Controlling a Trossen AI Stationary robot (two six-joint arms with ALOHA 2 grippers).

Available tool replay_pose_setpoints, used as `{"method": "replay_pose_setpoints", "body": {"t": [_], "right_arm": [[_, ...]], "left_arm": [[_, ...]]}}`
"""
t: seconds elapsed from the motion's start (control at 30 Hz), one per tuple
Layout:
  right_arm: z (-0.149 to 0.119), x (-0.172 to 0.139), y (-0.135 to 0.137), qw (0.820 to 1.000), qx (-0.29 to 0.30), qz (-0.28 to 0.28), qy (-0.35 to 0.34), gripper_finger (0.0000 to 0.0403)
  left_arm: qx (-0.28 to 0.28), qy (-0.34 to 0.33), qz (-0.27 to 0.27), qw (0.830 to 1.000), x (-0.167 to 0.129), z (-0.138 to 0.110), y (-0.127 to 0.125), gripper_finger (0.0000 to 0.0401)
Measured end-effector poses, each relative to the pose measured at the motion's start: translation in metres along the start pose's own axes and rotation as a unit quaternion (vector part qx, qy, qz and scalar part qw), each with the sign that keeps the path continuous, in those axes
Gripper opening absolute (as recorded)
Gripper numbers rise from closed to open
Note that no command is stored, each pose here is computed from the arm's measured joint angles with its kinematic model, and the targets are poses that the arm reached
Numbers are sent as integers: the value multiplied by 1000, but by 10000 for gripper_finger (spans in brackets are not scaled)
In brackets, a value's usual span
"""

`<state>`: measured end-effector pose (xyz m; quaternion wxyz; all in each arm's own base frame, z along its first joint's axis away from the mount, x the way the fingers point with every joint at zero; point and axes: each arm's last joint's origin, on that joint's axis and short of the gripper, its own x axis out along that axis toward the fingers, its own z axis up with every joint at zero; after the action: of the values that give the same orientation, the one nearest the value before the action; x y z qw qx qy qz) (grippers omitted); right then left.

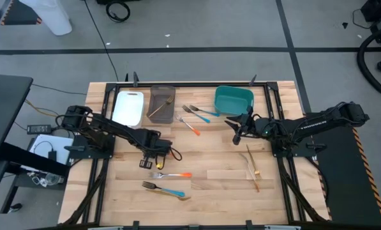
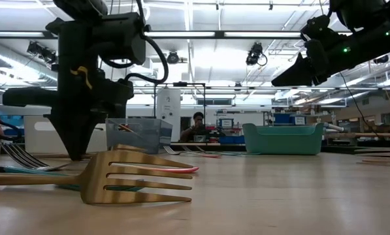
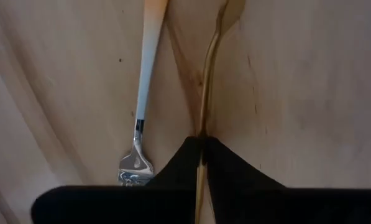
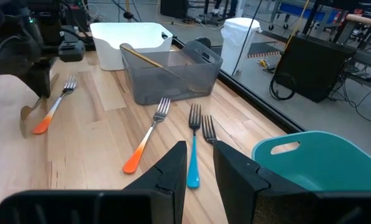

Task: Sort silverware by color (type)
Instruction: Put the top left gold fork into the black bin

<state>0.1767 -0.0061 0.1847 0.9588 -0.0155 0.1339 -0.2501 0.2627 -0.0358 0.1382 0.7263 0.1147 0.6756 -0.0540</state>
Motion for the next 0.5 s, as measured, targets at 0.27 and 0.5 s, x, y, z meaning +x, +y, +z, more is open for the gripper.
{"method": "replay_pose_setpoints", "body": {"t": [0.27, 0.5], "right_arm": [[0, 0, 0, 1000, 0, -1, 1, 91], [0, 0, 1, 1000, -1, 8, 2, 91]], "left_arm": [[-9, -28, -1, 1000, -27, 20, 8, 22], [-115, -69, 5, 991, -47, 17, 35, 25]]}}
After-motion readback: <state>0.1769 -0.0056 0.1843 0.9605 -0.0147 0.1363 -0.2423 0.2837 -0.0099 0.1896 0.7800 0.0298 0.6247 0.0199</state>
